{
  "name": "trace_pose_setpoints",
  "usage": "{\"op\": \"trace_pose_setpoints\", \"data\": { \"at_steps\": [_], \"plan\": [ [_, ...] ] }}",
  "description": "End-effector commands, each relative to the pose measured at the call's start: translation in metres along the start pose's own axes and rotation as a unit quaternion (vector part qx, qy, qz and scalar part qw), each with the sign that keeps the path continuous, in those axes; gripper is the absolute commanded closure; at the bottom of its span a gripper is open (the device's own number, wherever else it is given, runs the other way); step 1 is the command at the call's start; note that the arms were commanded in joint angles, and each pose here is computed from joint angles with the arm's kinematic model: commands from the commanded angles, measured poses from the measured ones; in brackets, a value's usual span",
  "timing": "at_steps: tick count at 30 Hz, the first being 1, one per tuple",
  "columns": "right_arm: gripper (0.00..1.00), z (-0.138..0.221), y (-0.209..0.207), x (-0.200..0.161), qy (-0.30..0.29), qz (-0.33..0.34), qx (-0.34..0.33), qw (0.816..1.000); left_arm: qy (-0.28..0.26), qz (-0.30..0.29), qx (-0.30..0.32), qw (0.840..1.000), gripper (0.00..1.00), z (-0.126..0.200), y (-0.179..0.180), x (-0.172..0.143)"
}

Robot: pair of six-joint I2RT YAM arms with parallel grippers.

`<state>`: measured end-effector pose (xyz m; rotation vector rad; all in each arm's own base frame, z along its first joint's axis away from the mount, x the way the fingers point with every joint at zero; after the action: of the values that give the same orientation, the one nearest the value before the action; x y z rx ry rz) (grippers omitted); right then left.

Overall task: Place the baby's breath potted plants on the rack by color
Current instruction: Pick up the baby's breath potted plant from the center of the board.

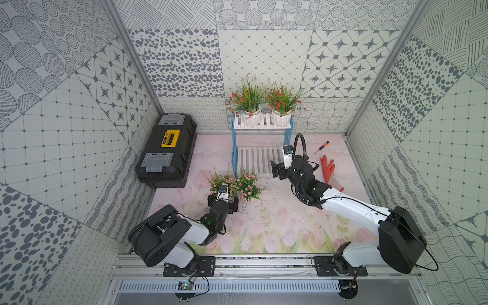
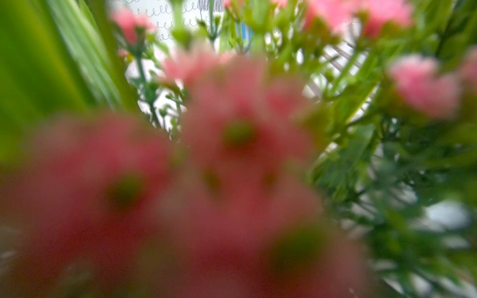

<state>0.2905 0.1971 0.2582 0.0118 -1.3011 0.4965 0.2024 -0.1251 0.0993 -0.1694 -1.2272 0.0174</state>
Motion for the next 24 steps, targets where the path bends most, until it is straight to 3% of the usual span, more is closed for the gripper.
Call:
{"op": "trace_pose_setpoints", "data": {
  "at_steps": [1, 8, 18, 24],
  "plan": [
    [0.02, -0.0005, -0.0005, 0.0008, -0.008, -0.004, -0.002, 1.0, -0.076, 0.026, -0.001, 0.997, 0.03, -0.0014, -0.004, 0.0196],
    [0.02, -0.0035, 0.0015, -0.0028, -0.002, -0.006, 0.001, 1.0, -0.082, 0.019, 0.008, 0.996, 0.07, -0.0053, -0.0023, 0.017],
    [0.02, -0.0036, 0.0012, -0.0044, 0.002, -0.008, 0.0, 1.0, -0.079, 0.02, 0.011, 0.997, 0.24, -0.0043, -0.0014, 0.0172],
    [0.02, -0.0033, 0.0009, -0.0053, 0.002, -0.01, -0.003, 1.0, -0.079, 0.022, 0.017, 0.996, 0.27, -0.0024, 0.0002, 0.0194]
  ]
}}
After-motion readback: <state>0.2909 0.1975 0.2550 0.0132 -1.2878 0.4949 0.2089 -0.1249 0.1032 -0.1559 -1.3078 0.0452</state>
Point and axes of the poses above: each gripper's point midway between its finger pads, its own z axis back along the fingers, its own y axis along the line the jaws close on, x = y × z, the point moved 10 cm from there along z, back along the fingers, and after that the axes turned 12 degrees about z, right-handed, at the moved point
